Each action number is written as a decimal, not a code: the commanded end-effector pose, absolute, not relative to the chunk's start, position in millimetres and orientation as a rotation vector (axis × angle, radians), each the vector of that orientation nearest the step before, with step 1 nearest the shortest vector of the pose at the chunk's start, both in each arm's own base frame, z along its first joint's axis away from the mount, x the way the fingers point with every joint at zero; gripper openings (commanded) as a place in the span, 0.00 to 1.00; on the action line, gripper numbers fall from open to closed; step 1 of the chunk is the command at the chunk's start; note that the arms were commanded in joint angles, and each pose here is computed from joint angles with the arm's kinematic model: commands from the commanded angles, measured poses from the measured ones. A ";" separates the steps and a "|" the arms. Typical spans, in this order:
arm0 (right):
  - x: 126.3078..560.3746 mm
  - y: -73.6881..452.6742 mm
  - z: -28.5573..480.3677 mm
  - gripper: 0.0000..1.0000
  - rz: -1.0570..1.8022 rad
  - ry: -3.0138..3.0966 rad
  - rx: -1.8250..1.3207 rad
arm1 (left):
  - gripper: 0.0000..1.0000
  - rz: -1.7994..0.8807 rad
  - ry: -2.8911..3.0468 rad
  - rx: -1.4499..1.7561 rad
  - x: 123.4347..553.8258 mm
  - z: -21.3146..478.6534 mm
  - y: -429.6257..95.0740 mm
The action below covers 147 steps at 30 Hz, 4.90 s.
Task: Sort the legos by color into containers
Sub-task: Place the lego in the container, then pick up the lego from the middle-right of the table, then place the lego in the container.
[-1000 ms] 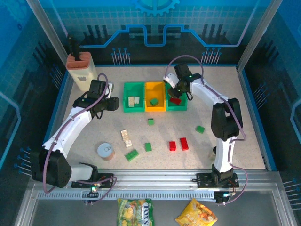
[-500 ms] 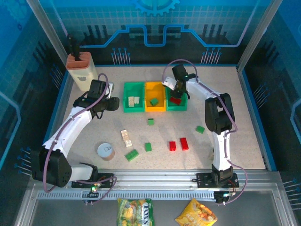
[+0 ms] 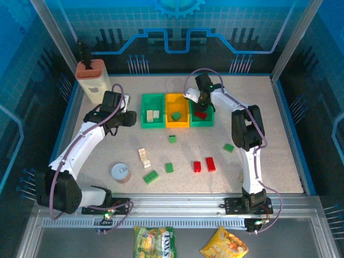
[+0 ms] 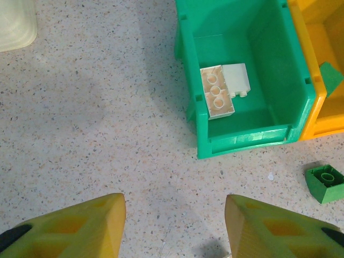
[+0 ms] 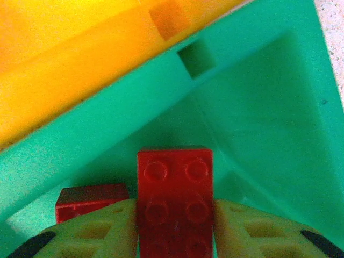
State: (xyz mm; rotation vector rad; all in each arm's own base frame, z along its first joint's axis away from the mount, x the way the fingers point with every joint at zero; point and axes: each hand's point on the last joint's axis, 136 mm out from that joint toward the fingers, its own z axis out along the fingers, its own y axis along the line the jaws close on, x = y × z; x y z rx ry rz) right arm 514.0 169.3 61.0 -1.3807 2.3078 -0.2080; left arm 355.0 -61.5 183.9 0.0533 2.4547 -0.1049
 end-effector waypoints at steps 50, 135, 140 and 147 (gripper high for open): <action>310.5 144.4 82.7 0.40 0.171 2.984 -0.371 | 0.53 -0.118 2.474 0.078 357.7 179.0 -62.1; 339.8 114.6 123.0 0.44 -0.242 2.773 0.237 | 0.53 -0.139 2.485 0.088 357.1 179.4 -65.3; 366.6 168.5 138.4 0.42 -0.173 2.722 0.007 | 0.53 -0.146 2.483 0.089 356.7 179.8 -66.1; 403.2 236.7 148.4 0.41 -0.058 2.669 -0.218 | 0.53 -0.140 2.481 0.088 356.3 180.4 -65.2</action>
